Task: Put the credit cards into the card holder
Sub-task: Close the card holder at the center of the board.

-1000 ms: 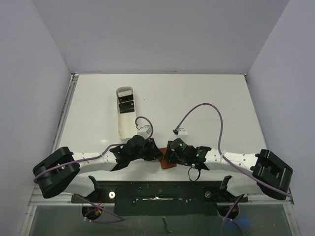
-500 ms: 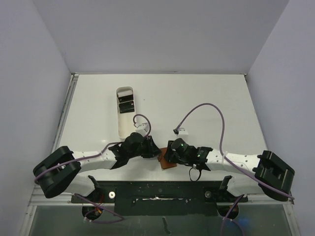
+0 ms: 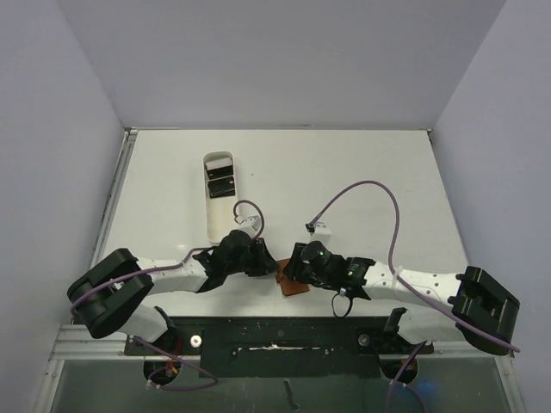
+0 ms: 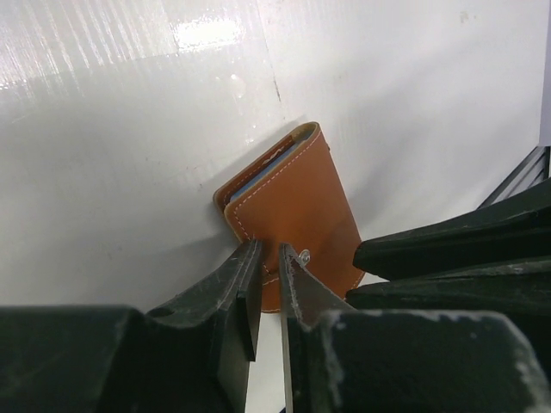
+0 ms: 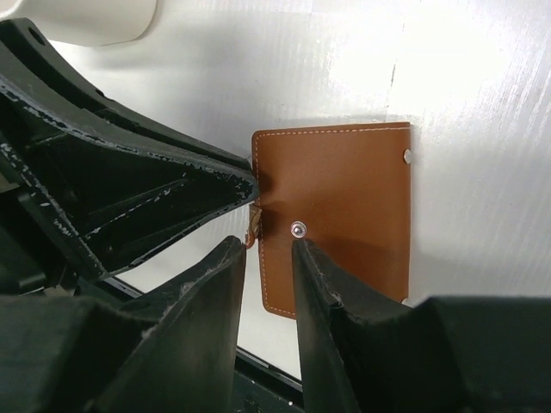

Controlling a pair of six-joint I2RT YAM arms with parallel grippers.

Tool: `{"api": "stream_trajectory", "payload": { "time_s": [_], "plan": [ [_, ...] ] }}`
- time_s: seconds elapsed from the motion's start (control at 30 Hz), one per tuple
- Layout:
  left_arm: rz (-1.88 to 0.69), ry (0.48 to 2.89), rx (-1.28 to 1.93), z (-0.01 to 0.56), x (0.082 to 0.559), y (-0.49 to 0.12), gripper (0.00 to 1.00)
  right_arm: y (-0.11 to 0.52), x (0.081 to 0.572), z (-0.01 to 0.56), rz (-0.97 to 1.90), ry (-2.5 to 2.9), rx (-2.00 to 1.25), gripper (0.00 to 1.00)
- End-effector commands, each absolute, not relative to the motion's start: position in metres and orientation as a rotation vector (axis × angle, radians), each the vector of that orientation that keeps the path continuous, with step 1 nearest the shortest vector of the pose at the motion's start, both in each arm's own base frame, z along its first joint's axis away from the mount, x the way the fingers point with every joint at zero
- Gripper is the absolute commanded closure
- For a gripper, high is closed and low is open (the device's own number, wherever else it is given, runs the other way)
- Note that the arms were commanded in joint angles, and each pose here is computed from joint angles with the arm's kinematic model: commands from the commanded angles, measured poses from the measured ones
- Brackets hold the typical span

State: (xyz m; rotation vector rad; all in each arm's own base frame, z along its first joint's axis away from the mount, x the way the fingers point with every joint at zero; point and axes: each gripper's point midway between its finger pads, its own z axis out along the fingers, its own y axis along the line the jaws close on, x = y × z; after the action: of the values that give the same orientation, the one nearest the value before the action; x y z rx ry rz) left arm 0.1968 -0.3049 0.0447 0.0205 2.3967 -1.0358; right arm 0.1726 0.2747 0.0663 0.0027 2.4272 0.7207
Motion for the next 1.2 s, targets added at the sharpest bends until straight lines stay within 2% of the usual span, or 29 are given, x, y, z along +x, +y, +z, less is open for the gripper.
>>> {"api": "stream_trajectory", "payload": {
  "time_s": [0.0, 0.77, 1.17],
  "plan": [
    [-1.125, 2.306, 0.063, 0.067, 0.208, -0.322, 0.87, 0.295, 0.180, 0.084, 0.801, 2.385, 0.049, 0.70],
    [-1.127, 2.318, 0.068, 0.062, 0.205, -0.322, 0.89, 0.310, 0.179, 0.074, 0.806, 2.425, 0.012, 0.73],
    [-1.129, 2.320, 0.066, 0.060, 0.205, -0.321, 0.89, 0.312, 0.178, 0.073, 0.820, 2.425, 0.005, 0.80]
  ]
}}
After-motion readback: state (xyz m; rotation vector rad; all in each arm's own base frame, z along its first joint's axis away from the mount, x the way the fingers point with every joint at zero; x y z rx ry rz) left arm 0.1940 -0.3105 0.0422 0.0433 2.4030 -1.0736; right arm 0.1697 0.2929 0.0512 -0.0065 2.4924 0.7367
